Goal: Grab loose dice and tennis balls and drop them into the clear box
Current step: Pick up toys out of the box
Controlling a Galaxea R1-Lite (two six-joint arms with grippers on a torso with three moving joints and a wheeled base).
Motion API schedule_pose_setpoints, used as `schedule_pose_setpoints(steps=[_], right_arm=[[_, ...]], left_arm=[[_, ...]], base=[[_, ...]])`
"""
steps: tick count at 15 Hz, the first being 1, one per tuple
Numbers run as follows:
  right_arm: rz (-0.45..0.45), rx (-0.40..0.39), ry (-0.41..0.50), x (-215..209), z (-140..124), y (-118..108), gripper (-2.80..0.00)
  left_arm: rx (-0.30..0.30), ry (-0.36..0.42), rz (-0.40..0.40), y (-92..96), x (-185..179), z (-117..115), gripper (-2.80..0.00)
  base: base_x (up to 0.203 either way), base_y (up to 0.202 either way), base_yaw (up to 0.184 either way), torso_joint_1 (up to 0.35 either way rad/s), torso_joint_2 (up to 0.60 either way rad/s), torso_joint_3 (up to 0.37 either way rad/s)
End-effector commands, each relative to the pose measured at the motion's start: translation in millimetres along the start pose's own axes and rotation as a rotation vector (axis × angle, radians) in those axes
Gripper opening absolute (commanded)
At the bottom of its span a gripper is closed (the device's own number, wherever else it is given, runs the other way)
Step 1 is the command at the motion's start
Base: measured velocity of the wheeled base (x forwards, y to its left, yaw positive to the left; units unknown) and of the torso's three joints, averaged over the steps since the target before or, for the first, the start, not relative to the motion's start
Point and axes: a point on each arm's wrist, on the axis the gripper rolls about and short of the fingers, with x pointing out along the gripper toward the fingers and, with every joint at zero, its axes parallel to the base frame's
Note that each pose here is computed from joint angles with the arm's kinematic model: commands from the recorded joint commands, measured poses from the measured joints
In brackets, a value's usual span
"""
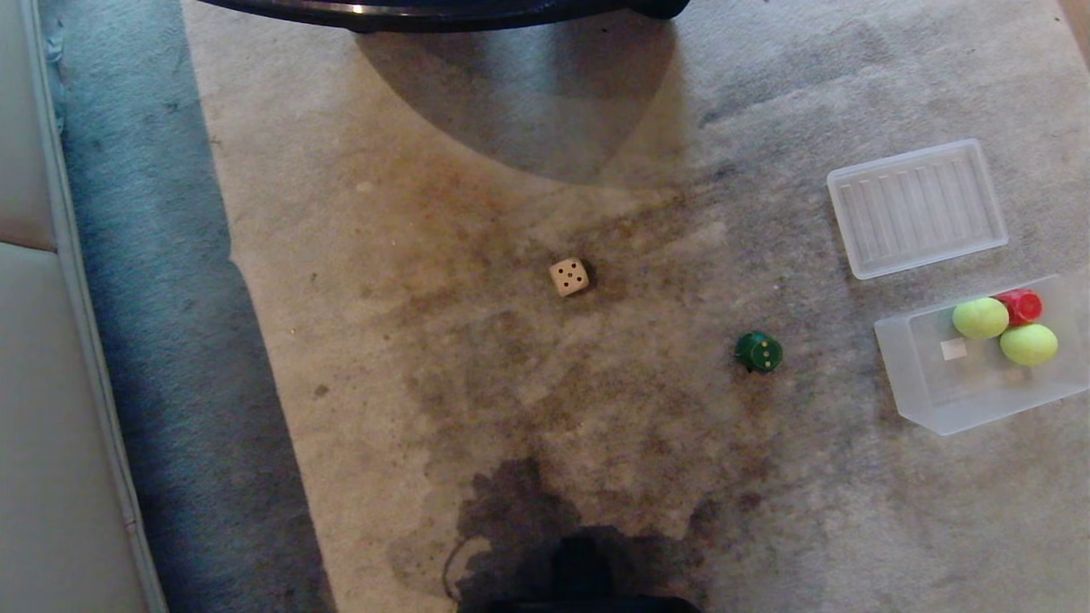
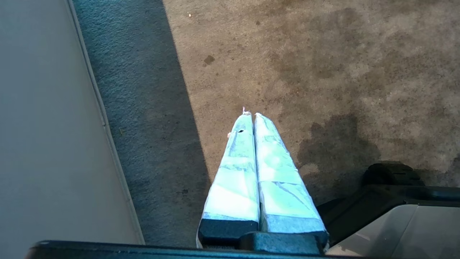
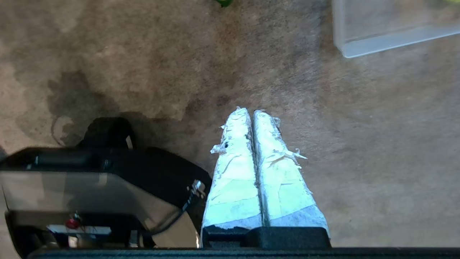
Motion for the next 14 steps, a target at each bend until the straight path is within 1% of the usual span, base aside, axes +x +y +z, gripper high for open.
schedule_pose_setpoints(steps=[1, 3, 4, 5, 8, 9, 11, 12, 14], right_arm=[[0.004, 0.018, 0.189, 70.5, 20.3, -3.0, -2.80], [0.012, 0.030, 0.228, 115.2, 26.4, -3.3, -2.80], [0.017, 0.037, 0.226, 132.1, 28.2, -2.7, -2.80], [0.021, 0.043, 0.196, 142.1, 32.0, -2.0, -2.80], [0.042, 0.069, 0.236, 187.0, 23.4, -0.2, -2.80], [0.071, 0.078, 0.239, 207.7, 17.2, 1.7, -2.80], [0.138, 0.092, 0.216, 238.4, 7.6, 5.5, -2.80], [0.174, 0.092, 0.185, 246.7, 6.9, 7.5, -2.80], [0.234, 0.085, 0.213, 261.8, -4.3, 11.4, -2.80]], left_arm=[[0.000, 0.001, 0.002, 0.0, 0.1, -0.4, -2.80], [0.000, 0.000, 0.002, 0.0, 0.0, 0.0, -2.80], [0.000, 0.000, 0.002, 0.0, 0.0, 0.0, -2.80], [0.000, 0.000, 0.000, 0.0, 0.0, 0.0, -2.80], [0.000, 0.000, 0.000, 0.0, 0.0, 0.0, -2.80], [0.000, 0.000, 0.000, 0.0, 0.0, 0.0, -2.80], [0.000, 0.001, 0.002, 0.0, 0.1, -0.4, -2.80], [0.000, 0.001, 0.000, 0.0, 0.1, -0.4, -2.80], [0.000, 0.001, 0.000, 0.0, 0.1, -0.4, -2.80]], base=[[0.000, 0.000, 0.000, 0.000, 0.00, 0.000], [0.000, 0.000, 0.000, 0.000, 0.00, 0.000], [0.000, 0.000, 0.000, 0.000, 0.00, 0.000], [0.000, 0.000, 0.000, 0.000, 0.00, 0.000], [0.000, 0.000, 0.000, 0.000, 0.00, 0.000], [0.000, 0.000, 0.000, 0.000, 0.00, 0.000], [0.000, 0.000, 0.000, 0.000, 0.00, 0.000], [0.000, 0.000, 0.000, 0.000, 0.00, 0.000], [0.000, 0.000, 0.000, 0.000, 0.00, 0.000]])
